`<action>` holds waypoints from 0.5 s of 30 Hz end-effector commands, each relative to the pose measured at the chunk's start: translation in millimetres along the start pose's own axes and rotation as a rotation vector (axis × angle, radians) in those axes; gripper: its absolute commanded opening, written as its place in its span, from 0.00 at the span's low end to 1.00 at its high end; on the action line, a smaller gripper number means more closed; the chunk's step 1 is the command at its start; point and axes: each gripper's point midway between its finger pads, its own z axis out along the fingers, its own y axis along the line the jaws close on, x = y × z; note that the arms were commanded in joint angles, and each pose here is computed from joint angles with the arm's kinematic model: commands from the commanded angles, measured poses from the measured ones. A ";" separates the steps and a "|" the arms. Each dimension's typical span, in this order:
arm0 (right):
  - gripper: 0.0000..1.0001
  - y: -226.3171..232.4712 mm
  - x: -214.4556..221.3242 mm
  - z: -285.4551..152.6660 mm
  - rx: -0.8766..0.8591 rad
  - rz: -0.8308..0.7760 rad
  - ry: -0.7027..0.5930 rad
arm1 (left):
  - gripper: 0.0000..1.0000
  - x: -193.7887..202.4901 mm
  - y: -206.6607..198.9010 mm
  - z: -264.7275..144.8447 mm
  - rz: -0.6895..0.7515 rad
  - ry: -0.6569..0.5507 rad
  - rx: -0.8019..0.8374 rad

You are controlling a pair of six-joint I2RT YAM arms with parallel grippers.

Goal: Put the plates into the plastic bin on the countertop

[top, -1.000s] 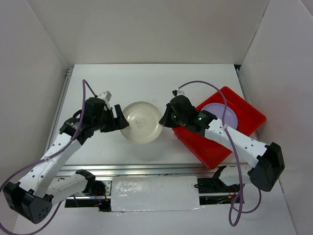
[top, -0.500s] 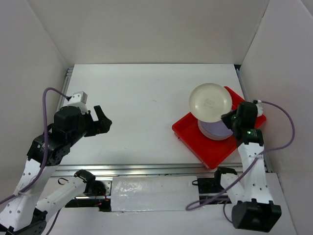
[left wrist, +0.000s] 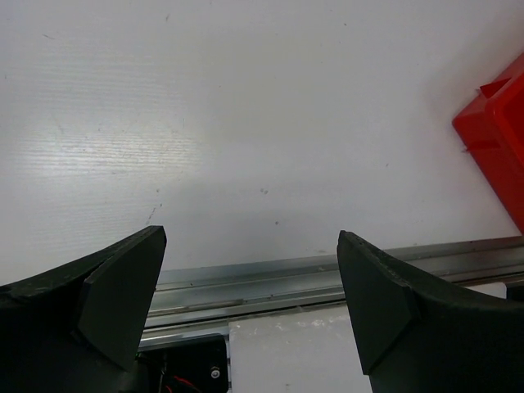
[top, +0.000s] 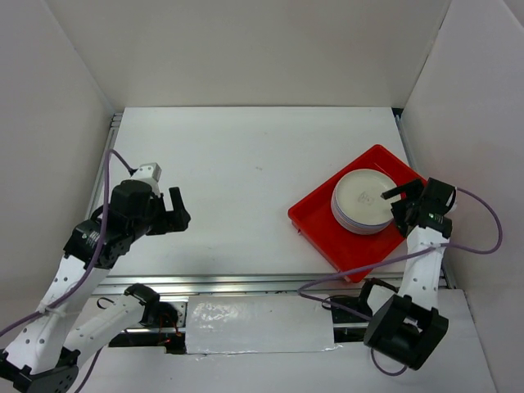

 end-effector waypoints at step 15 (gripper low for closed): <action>1.00 97.7 13.3 -193.2 -0.348 -0.574 -0.113 | 0.99 -108.9 41.0 -82.0 -0.045 -0.297 -0.320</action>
